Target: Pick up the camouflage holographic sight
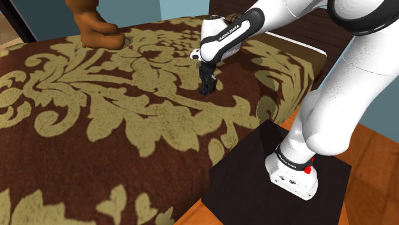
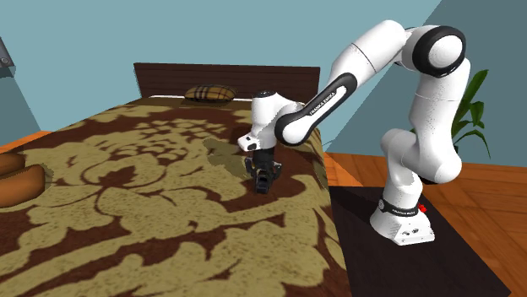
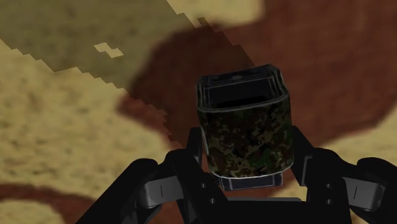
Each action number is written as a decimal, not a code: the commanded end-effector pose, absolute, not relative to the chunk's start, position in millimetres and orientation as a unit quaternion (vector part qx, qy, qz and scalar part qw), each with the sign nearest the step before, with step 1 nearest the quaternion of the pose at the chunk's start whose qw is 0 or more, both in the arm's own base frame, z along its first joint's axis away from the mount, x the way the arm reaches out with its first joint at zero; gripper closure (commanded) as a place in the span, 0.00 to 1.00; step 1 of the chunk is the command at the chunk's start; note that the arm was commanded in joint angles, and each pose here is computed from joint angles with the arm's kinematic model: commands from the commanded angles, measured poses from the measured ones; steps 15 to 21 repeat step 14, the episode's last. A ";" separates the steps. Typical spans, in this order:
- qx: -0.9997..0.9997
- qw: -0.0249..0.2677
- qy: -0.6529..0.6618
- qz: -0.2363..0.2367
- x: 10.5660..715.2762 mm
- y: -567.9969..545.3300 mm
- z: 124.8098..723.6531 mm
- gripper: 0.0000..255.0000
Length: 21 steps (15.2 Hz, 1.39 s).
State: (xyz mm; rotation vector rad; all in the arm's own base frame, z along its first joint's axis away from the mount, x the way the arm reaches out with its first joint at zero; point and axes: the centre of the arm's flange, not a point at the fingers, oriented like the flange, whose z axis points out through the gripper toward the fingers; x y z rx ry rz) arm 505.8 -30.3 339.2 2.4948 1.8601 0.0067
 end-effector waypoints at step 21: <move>0.802 0.015 0.598 0.002 505.6 -30.2 407.9 1.00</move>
